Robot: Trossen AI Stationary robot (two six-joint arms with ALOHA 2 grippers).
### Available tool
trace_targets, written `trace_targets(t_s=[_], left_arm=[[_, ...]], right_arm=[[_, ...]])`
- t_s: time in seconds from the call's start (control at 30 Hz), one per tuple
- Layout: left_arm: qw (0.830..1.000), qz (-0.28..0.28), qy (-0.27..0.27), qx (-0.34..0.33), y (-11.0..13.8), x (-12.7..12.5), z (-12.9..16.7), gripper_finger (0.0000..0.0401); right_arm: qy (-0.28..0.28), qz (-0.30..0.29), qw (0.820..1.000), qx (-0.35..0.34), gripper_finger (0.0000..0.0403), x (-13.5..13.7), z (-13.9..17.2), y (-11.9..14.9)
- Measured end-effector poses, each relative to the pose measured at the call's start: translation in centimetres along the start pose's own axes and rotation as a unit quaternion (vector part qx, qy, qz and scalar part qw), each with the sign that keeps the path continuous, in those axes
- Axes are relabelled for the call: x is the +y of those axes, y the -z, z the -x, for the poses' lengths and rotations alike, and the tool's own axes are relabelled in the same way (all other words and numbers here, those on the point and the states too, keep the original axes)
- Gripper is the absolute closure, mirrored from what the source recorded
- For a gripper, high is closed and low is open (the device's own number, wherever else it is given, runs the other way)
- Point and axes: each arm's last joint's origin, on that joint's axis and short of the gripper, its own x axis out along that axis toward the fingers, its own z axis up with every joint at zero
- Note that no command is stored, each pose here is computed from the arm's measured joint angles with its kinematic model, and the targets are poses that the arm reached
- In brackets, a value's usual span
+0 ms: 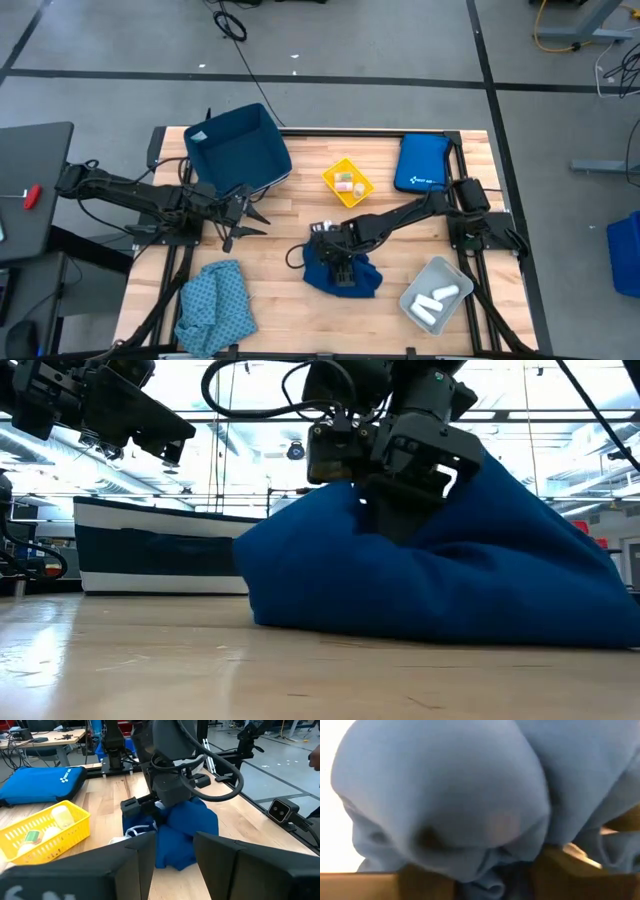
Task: Pick & place medical supplies in basket/bin
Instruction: Put the dark blue patient gown into the blue bin
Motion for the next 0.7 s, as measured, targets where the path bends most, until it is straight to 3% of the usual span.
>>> trace_targets(t_s=[0.17,0.2,0.43,0.7], left_arm=[[1.0,0.0,-0.003,-0.002,-0.1,0.0,0.0,0.0266],[1.0,0.0,-0.004,-0.005,-0.1,0.0,0.0,0.0266],[0.999,-0.002,0.001,-0.041,-0.8,0.0,0.4,0.0266],[0.997,-0.001,-0.023,-0.079,-1.7,0.0,2.7,0.0266]], right_arm=[[-0.031,-0.021,0.999,0.001,0.0349,0.4,-0.2,0.0],[-0.035,-0.021,0.999,-0.001,0.0364,0.6,-0.2,-0.1],[-0.064,0.011,0.994,-0.084,0.0364,3.2,0.3,-1.2],[-0.029,0.063,0.977,-0.2,0.0364,4.9,2.8,-2.7]])
